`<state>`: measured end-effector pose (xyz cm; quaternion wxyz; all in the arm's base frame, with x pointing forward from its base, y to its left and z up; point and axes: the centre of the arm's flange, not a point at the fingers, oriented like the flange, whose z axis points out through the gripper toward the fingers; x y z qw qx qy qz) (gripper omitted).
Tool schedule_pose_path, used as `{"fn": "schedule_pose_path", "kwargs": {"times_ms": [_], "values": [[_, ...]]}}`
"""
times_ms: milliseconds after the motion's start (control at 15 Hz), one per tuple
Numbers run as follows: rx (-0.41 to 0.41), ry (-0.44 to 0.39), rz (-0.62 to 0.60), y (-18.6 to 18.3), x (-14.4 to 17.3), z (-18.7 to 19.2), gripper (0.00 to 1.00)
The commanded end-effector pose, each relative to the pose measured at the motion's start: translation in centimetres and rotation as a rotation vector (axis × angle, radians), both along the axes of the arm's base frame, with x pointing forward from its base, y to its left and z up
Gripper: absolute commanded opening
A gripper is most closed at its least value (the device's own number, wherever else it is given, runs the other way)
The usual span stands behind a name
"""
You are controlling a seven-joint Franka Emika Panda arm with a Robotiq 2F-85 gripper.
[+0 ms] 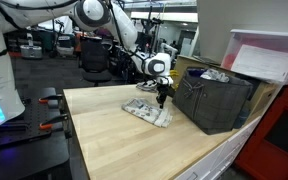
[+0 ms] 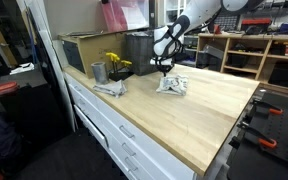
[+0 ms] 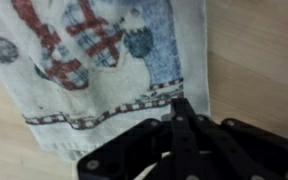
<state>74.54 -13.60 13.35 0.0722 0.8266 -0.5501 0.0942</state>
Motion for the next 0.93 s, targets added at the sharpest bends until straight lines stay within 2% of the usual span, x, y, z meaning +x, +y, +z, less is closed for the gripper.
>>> {"fn": "schedule_pose_path", "kwargs": {"times_ms": [0, 200, 400, 867], "values": [[0.110, 0.058, 0.087, 1.2, -5.5, 3.4, 0.00], [0.120, 0.098, 0.136, 2.1, -7.3, 5.2, 0.00], [0.117, 0.156, 0.142, 2.0, -8.6, 4.6, 0.00], [0.135, 0.305, 0.119, 2.7, -12.6, -1.5, 0.00]]}}
